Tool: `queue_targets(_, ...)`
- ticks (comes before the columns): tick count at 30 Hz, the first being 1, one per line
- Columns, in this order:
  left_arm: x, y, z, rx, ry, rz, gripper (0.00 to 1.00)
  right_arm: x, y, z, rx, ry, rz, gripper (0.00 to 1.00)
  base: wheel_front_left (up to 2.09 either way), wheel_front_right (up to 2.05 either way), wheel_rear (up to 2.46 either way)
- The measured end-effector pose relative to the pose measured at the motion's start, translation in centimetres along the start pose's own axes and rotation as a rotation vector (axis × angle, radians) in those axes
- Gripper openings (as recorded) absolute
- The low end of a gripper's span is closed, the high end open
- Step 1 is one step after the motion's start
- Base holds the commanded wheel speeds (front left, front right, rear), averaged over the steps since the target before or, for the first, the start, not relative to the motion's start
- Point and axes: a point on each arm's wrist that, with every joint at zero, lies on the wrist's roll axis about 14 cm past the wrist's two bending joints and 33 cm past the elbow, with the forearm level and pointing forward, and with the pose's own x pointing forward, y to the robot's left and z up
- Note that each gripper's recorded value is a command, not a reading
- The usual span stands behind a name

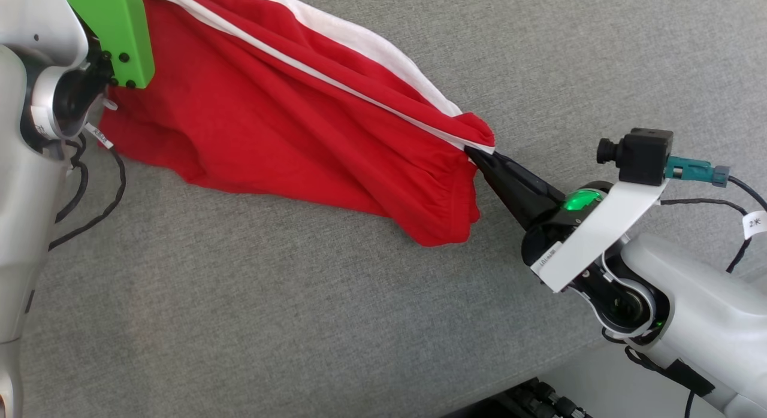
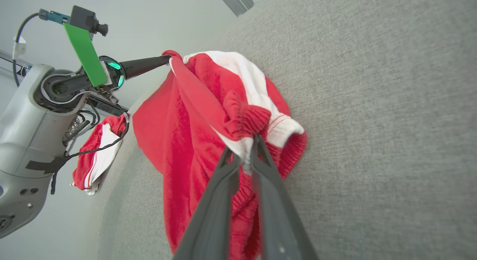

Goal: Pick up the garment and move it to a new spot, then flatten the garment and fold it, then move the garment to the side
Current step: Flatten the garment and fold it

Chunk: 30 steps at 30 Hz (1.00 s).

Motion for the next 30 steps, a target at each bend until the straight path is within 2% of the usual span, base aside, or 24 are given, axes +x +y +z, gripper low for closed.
queue_targets(1,0.2,0.0,0.0,-0.003,0.0,0.0,0.0,0.1,0.0,0.0,0.002,-0.002,-0.002,0.27,0.0,0.0,0.0)
queue_targets(3,0.4,0.0,0.0,-0.006,0.004,0.001,0.0,0.2,-0.2,0.2,-0.003,-0.013,-0.007,1.0,0.0,0.0,0.0)
queue_targets(7,0.5,0.3,-0.3,-0.012,0.011,0.011,0.0,0.4,0.0,0.4,-0.021,-0.023,0.002,1.0,0.0,0.0,0.0)
queue_targets(8,0.5,0.3,-0.2,-0.013,0.004,0.013,0.11,0.5,0.1,0.6,-0.029,-0.027,0.005,1.0,0.0,0.0,0.0)
queue_targets(9,0.4,0.2,0.0,-0.016,-0.004,0.009,0.45,0.5,0.1,0.6,-0.036,-0.024,0.007,1.0,0.0,0.0,0.0)
queue_targets(10,0.3,-0.1,0.3,-0.024,-0.018,-0.004,0.95,0.4,0.1,0.5,-0.045,-0.021,0.01,1.0,0.0,0.0,0.0)
queue_targets(11,0.2,-0.7,0.6,-0.037,-0.034,-0.028,1.0,0.3,0.2,0.6,-0.059,-0.02,0.013,1.0,0.0,0.0,0.0)
queue_targets(13,-0.1,-1.6,1.2,-0.059,-0.066,-0.061,1.0,-0.1,0.0,0.9,-0.096,-0.017,0.012,1.0,0.0,0.0,0.0)
queue_targets(17,-1.4,-2.6,1.8,-0.058,-0.136,-0.093,1.0,-1.6,-1.3,2.3,-0.254,-0.029,-0.016,1.0,0.0,0.0,0.0)
queue_targets(22,-3.1,-0.8,0.2,0.005,-0.163,-0.01,1.0,-4.1,-3.2,3.5,-0.446,-0.067,-0.092,1.0,0.0,0.0,0.0)
queue_targets(27,-3.6,-1.7,-4.8,-0.04,-0.043,-0.027,1.0,-6.6,-4.6,3.2,-0.48,-0.115,-0.189,1.0,0.0,0.0,0.0)
queue_targets(29,-3.7,-1.3,-6.3,0.044,0.013,0.005,1.0,-7.3,-5.2,3.0,-0.509,-0.113,-0.22,1.0,0.0,0.0,0.0)
queue_targets(30,-3.8,-1.1,-6.4,0.048,0.019,0.014,1.0,-7.7,-5.4,2.8,-0.517,-0.114,-0.234,1.0,0.0,0.0,0.0)
